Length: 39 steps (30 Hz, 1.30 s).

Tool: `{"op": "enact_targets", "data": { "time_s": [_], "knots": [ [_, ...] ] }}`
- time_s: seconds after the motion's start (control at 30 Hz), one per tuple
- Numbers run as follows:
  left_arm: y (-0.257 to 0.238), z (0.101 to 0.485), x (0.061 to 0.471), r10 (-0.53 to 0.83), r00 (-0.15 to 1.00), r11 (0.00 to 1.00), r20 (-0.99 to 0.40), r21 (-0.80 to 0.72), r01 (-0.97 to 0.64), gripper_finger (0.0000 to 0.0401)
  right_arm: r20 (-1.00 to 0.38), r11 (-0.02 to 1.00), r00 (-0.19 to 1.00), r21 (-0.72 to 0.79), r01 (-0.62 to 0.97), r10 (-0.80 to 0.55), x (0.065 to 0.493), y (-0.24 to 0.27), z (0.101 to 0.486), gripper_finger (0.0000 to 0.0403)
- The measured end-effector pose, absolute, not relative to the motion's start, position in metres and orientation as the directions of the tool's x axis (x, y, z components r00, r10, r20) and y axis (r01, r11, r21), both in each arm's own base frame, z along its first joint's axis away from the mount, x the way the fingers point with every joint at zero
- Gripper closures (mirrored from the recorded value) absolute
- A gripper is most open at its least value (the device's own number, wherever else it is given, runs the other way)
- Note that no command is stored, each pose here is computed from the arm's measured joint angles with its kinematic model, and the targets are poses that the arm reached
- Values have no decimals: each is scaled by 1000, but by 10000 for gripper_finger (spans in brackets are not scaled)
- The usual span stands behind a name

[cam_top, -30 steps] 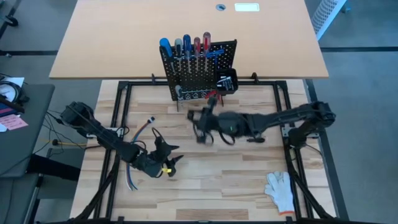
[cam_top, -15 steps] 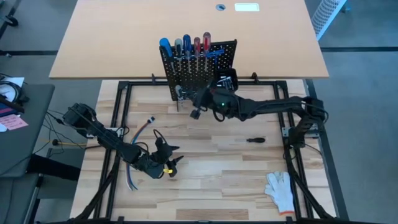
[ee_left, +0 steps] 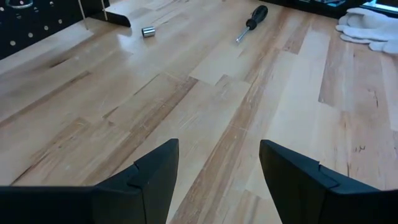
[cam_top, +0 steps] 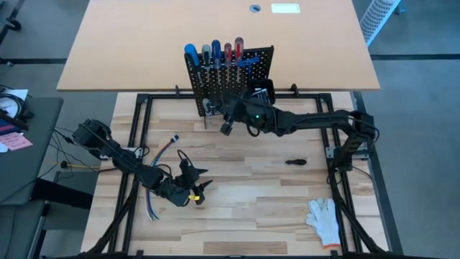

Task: Hang tools onto peg board
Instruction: Hang the black screwdriver on the pegboard

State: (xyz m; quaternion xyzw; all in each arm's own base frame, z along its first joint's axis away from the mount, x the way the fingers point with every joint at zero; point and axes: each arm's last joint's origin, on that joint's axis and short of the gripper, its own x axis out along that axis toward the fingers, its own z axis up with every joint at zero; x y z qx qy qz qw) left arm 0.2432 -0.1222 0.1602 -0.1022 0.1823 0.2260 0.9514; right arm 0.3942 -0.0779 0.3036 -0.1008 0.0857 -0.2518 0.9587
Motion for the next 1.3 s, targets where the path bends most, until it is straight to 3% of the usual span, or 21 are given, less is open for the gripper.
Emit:
{"op": "enact_targets", "data": {
  "time_s": [0.5,0.87,1.13,1.3],
  "knots": [
    [-122,160,243,393,831,877,-393,-113,-468,180,-191,858,838,-179,482,-511,407,-97,276,287],
    [-122,161,244,391,833,876,-391,-118,-467,180,-225,849,818,-118,516,-529,409,-106,278,286],
    [-122,160,243,391,832,876,-394,-117,-467,180,-255,848,809,-110,519,-529,408,-107,273,181],
    [-122,160,243,391,832,876,-393,-118,-468,180,-243,847,813,-106,520,-530,408,-107,275,167]
  ]
}}
